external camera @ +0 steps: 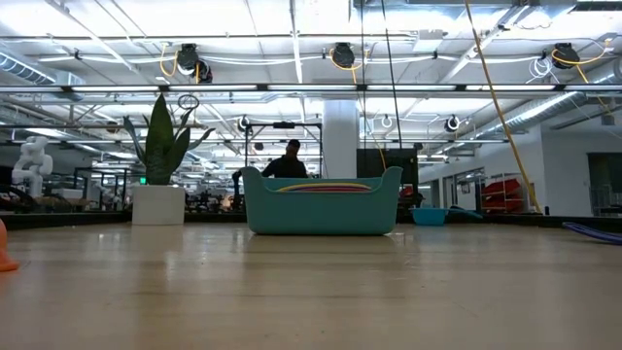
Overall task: Nest measuring cups in basket
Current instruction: Stack the green measuring cup on top of the yellow measuring cup inside the light blue bin
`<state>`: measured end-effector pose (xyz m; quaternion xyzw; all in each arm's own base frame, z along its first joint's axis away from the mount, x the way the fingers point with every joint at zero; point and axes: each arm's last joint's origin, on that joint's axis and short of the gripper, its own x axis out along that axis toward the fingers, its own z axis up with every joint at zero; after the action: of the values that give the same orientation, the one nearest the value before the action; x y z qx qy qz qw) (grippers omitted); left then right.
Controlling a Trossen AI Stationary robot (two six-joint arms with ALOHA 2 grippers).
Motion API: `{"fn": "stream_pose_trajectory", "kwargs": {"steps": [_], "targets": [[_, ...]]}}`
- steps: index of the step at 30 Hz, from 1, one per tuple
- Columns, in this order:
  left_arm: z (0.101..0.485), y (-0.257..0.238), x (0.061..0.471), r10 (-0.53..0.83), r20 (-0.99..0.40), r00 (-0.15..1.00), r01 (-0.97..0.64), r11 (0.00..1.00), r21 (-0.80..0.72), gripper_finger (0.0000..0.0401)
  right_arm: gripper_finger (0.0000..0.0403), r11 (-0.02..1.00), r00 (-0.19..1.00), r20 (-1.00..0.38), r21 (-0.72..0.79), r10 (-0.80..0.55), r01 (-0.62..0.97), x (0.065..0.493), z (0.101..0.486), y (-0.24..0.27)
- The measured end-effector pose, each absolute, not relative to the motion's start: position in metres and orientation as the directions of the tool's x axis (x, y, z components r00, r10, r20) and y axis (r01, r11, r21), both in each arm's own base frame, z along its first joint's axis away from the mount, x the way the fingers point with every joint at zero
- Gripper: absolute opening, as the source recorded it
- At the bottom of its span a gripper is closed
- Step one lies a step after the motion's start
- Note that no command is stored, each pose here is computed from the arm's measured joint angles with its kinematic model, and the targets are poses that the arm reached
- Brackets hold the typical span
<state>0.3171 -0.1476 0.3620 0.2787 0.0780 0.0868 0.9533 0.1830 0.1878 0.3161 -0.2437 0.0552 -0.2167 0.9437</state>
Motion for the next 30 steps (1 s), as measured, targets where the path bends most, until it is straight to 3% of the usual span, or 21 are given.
{"fn": "stream_pose_trajectory", "kwargs": {"steps": [12,23,30], "targets": [[0.3616,-0.1411,0.3195,0.256,-0.1,0.961,-0.166,0.831,0.531,0.0213,0.0,0.82,0.925,0.008,-0.46,-0.381,0.342,0.1841,0.3177,0.189],[0.3646,-0.141,0.3201,0.255,-0.075,0.964,-0.183,0.84,0.51,0.0128,0.0,0.832,0.919,0.021,-0.417,-0.395,0.367,0.1838,0.3215,0.1885],[0.3662,-0.1426,0.3206,0.201,-0.063,0.978,-0.143,0.856,0.497,0.0101,0.0,0.832,0.919,0.021,-0.417,-0.393,0.366,0.1838,0.3215,0.1885]]}}
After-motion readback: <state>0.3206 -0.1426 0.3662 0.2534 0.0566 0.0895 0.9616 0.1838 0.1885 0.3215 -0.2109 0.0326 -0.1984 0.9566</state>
